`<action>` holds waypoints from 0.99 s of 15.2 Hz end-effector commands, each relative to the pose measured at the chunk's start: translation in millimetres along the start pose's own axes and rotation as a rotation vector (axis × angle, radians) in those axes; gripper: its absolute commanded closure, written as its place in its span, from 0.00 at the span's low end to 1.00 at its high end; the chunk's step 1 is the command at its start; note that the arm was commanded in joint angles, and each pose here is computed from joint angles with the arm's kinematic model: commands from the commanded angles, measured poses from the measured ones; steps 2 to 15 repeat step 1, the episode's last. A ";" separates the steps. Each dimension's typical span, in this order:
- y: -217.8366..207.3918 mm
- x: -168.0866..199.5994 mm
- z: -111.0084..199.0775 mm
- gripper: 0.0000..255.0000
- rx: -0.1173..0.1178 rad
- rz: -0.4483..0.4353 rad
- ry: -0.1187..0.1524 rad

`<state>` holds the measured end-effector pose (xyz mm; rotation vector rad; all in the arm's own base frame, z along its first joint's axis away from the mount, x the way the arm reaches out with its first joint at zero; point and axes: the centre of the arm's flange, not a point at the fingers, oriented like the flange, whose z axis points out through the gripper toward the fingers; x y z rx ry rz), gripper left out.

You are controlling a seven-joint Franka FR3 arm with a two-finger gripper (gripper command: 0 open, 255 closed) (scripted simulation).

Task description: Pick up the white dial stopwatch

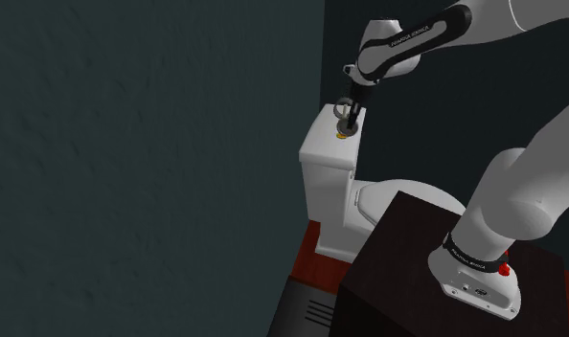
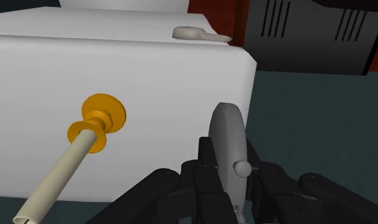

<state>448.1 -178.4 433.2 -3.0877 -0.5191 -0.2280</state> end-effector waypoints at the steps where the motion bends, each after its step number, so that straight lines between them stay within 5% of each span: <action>1: -0.9 1.2 -3.6 1.00 0.000 0.000 0.000; 15: -0.9 1.2 -3.6 1.00 0.000 0.000 0.000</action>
